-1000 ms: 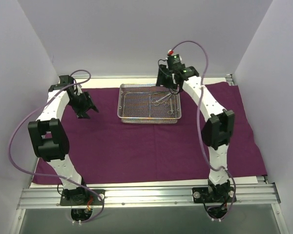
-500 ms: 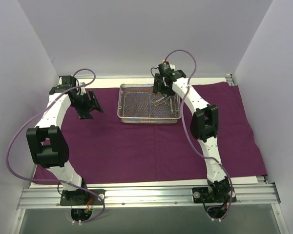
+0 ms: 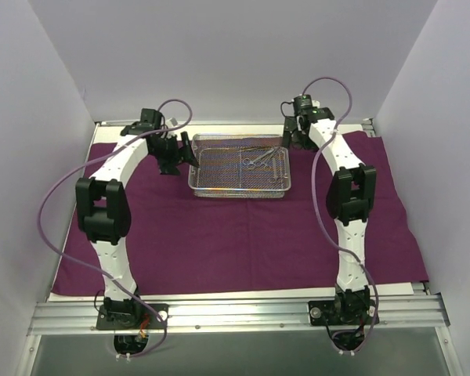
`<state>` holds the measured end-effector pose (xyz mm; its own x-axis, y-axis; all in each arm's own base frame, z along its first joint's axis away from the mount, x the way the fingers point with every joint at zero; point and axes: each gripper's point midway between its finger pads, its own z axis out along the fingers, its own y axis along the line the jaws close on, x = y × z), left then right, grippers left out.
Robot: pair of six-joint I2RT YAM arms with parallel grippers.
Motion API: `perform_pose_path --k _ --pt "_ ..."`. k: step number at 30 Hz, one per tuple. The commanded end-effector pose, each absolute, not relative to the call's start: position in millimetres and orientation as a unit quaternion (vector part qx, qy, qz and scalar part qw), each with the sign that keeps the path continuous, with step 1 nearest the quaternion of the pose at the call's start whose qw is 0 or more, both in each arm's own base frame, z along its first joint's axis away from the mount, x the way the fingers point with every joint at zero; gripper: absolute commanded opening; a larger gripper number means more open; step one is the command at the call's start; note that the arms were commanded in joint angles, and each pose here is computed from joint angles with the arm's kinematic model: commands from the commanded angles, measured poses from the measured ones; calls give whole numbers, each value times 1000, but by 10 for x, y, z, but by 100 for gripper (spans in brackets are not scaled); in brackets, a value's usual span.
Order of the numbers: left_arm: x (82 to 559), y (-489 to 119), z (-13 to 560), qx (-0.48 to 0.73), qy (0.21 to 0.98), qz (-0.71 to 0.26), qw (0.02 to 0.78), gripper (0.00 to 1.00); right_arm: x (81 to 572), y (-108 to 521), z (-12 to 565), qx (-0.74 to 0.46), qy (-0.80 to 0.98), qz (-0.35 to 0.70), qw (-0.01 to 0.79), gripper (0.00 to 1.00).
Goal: Open and lay out the surgical kit
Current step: Pick up the container from the surgical kit.
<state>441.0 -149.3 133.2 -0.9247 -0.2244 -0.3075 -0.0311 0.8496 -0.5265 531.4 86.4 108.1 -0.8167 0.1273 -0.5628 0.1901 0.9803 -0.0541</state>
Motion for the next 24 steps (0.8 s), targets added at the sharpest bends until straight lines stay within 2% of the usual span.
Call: perform_pose_path --k 1,7,15,24 --pt "4623 -1617 1318 -67 945 -246 205 87 5257 838 1200 52 955 -35 289 86" --pt "4737 -1487 1245 -82 956 -180 216 79 5283 971 895 43 962 -4 269 81" --pt "4790 -1428 1367 -67 955 -165 238 80 5222 922 1330 73 939 8 337 83" --pt "4789 -1511 949 -64 965 -166 193 81 5144 1041 937 59 959 20 276 82"
